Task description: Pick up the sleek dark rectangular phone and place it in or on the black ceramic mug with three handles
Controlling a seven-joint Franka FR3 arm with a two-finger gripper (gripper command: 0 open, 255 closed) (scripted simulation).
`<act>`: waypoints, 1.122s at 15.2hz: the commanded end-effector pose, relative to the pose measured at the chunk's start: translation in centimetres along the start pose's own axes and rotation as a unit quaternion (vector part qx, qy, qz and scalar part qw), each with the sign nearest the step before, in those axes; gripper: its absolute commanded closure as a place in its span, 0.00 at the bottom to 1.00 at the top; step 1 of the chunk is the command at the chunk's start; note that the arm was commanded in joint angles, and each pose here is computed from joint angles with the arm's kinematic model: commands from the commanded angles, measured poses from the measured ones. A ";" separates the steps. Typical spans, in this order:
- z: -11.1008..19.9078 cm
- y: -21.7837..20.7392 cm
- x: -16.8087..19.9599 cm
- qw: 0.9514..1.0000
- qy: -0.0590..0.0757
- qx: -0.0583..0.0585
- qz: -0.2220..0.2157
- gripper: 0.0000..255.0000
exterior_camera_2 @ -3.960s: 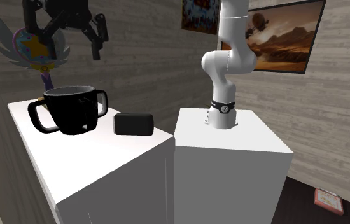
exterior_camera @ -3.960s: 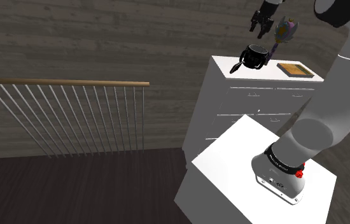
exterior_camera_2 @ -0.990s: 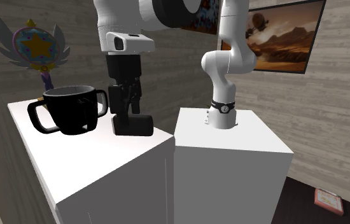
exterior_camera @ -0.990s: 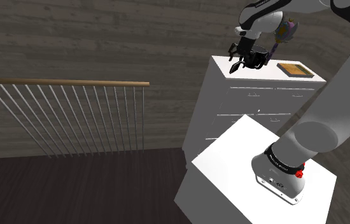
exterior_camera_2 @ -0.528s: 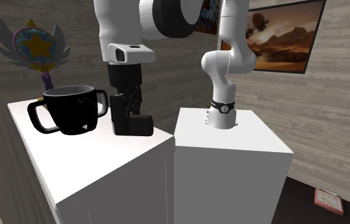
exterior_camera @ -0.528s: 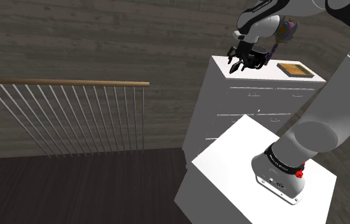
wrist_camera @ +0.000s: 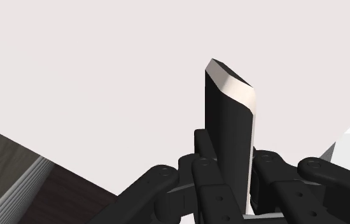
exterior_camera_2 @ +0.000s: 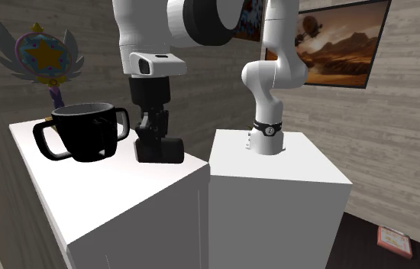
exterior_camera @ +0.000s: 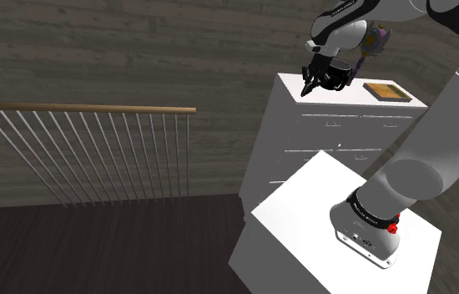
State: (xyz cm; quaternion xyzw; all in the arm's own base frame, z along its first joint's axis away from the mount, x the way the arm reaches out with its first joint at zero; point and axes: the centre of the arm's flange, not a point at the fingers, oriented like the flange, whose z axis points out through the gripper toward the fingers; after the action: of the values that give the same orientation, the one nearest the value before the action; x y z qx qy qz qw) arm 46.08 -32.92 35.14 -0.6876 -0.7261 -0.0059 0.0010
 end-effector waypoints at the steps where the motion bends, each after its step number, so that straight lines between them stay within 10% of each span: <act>1: 0.0 0.0 0.0 1.000 0.000 0.000 0.000 1.00; 17: -5.8 0.0 0.1 1.000 0.000 0.000 0.000 1.00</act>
State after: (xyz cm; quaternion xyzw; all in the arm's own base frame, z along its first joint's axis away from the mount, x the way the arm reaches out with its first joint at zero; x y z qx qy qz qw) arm 46.11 -32.86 40.47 -0.6875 -0.7261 -0.0060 0.0007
